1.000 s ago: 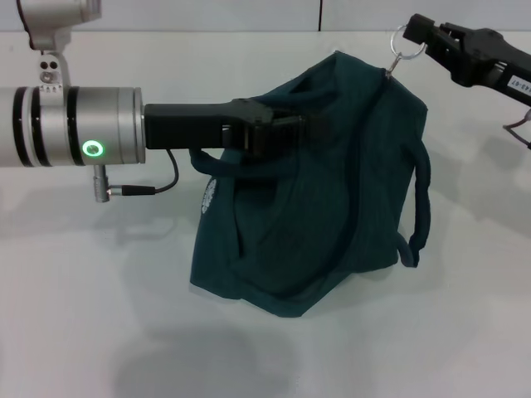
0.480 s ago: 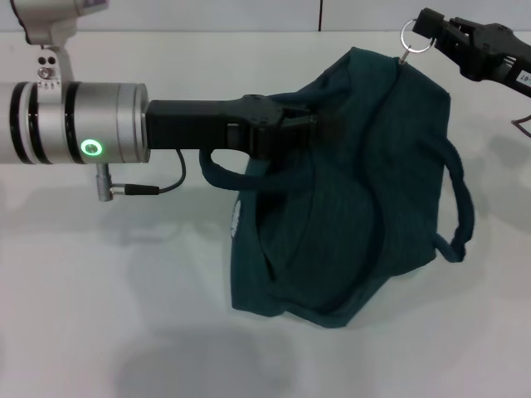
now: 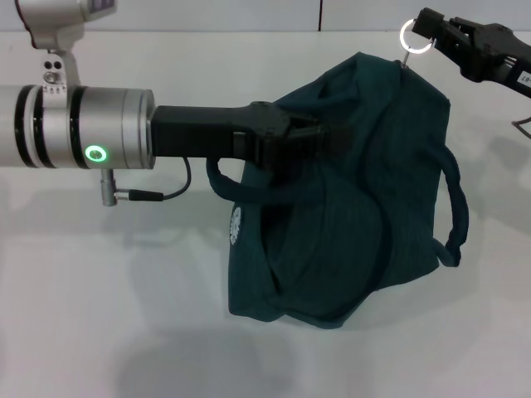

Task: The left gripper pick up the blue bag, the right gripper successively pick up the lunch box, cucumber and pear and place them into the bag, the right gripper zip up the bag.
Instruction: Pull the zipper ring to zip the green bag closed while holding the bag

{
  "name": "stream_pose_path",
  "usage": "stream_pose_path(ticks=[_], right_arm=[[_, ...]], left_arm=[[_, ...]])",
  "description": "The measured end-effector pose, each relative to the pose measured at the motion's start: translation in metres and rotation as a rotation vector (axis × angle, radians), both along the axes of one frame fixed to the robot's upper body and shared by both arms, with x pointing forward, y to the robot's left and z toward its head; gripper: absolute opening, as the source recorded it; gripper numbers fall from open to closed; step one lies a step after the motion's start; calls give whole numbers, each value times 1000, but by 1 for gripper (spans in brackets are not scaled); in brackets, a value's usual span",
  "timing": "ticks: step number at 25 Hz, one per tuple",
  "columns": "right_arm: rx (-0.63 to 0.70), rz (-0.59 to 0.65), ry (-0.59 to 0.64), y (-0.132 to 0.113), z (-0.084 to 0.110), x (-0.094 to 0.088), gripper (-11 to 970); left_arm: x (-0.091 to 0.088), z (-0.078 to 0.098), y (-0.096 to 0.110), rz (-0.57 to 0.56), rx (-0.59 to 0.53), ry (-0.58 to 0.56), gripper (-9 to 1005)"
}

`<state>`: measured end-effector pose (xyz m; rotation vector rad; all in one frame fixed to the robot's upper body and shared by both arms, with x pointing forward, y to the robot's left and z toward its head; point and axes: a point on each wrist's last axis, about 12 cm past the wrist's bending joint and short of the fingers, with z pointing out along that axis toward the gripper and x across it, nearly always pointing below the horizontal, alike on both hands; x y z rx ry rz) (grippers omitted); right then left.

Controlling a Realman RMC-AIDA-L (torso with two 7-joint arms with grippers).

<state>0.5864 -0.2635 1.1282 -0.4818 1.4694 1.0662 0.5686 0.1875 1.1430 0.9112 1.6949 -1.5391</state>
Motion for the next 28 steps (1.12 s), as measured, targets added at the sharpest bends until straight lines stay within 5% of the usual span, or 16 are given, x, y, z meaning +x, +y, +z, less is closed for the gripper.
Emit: stream_pose_path(ticks=[12,23,28], right_arm=[[37,48,4,4,3,-4,12],[100,99,254,-1,3,0,13],[108,108,268,-3,1,-4,13]], left_arm=[[-2,-6,-8,-20,28,-1,53],[-7,2,-24,-102,-28,-37,53],[-8,6,-28,-134,-33,-54,52]])
